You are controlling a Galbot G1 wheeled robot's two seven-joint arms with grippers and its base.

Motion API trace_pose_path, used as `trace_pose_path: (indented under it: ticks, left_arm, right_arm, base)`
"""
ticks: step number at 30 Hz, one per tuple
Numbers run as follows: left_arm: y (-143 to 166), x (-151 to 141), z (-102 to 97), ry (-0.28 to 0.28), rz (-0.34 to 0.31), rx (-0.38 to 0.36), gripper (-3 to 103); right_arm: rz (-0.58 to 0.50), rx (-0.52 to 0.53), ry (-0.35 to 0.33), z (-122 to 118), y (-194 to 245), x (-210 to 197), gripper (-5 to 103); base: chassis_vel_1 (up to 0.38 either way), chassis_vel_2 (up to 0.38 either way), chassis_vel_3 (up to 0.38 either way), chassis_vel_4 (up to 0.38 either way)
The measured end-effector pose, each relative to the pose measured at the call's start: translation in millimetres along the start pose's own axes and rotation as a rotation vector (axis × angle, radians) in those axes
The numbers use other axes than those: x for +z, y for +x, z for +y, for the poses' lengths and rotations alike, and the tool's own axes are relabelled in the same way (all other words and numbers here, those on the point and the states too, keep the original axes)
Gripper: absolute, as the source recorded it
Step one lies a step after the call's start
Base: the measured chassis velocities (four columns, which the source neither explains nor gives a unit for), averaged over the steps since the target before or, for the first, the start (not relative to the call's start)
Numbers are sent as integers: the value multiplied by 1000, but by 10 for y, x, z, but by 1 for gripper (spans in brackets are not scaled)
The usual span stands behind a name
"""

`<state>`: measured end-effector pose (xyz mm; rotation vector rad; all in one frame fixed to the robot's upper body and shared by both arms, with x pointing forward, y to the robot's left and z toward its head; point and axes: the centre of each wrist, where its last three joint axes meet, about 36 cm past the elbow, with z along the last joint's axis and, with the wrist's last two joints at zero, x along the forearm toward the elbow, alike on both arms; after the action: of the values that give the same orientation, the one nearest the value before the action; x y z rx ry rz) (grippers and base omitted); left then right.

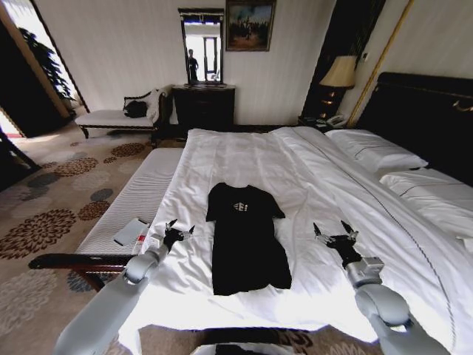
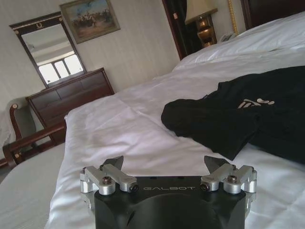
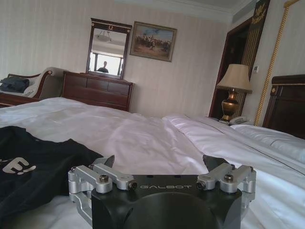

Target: Fold the clothes on the bed.

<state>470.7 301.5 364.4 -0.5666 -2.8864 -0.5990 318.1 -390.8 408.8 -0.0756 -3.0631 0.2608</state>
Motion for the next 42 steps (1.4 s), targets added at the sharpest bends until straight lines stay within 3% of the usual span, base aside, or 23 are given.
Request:
trace_pose_path:
  ticks: [5,18,29,31,34,35,38,40,42]
  left_arm:
    - [-194,-95,-31,-51,-31,38,93]
    - [-373,-144,-246,-54,22,153,92]
    - [-706,-155,-445,-59,23,185,86]
    - [-779,-149,-481,-55,27,187,81]
    - [-843,-127,-488,-51,40,187,65]
    - [-843,-127,-488,-51,40,187,65]
    - [-899,-126,-427,-62,51,179,49]
    - [-914,-129,-406,-63,52,175,49]
    - [-963,-140,-366,-61,55,165,39]
  right_arm:
    - [14,9,-14,13,-34,71,100]
    - [26,35,-38,-51,-152,72,100]
    - [36,44,-55,-64,-194,91,100]
    - [38,46,-57,-68,-195,98,100]
    - [38,52,-62,-96,-199,87,100]
    - [38,52,-62,-96,-199,87,100]
    - [36,57,-61,-130,-216,66,100]
    - [35,58,-62,-132,-220,64,100]
    - [35,59,-66,-127,-230,61,100]
  base:
    - [0,0,0,0]
    - [0,0,0,0]
    - [0,0,0,0]
    - [0,0,0,0]
    - [0,0,0,0]
    - [0,0,0,0]
    - [0,0,0,0]
    - [0,0,0,0]
    - [0,0,0,0]
